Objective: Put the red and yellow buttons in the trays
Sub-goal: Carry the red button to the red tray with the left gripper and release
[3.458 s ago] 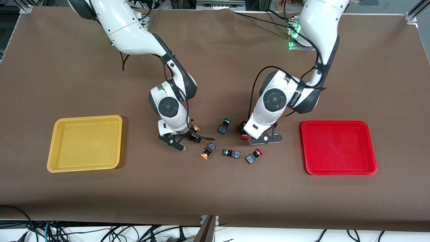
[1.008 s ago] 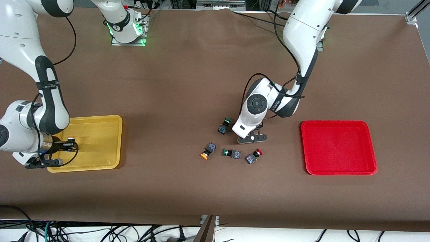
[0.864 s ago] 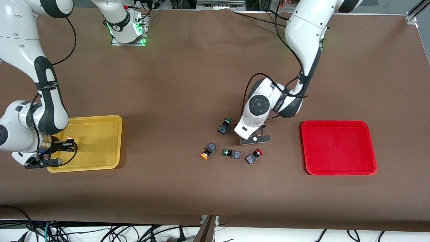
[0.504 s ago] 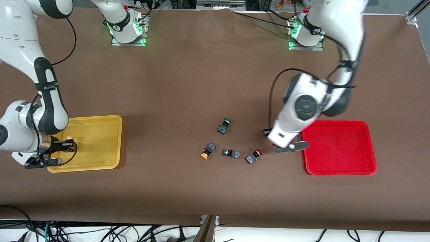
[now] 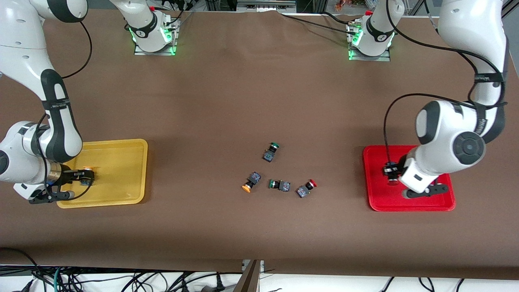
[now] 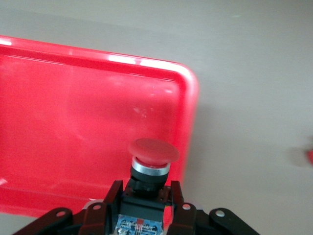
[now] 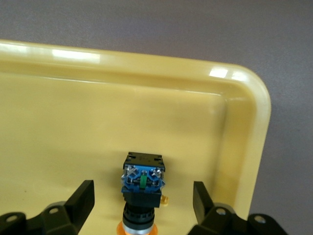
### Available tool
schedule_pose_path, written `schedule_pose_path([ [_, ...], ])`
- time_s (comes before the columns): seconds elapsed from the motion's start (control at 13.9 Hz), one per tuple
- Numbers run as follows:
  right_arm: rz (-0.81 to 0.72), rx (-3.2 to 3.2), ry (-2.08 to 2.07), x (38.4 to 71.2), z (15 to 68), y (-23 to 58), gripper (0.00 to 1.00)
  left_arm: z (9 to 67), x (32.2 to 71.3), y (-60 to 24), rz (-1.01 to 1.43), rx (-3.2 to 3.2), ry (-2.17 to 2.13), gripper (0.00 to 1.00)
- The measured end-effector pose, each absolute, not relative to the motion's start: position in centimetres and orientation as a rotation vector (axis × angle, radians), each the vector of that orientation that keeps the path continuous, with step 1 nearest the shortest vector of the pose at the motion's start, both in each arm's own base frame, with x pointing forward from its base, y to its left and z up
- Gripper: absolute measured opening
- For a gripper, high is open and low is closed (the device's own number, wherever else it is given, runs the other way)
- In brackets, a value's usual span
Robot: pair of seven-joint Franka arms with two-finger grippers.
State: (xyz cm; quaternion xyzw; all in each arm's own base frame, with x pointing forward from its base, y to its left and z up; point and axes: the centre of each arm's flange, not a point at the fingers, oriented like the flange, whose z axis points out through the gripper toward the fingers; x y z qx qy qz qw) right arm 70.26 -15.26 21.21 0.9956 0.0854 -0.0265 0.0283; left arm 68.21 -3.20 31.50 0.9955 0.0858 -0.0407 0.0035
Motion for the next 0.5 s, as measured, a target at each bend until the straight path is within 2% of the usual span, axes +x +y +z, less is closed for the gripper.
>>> schedule_pose_path([
  [0.14, -0.069, 3.079, 0.281, 70.6, 21.6, -14.4, 0.96, 28.6, 68.5, -0.8, -0.126, 3.119, 0.267, 0.43],
  [0.5, -0.072, 3.108, 0.255, 71.7, 23.9, -6.7, 0.97, 18.9, 68.0, -1.6, -0.193, 3.118, 0.249, 0.43],
])
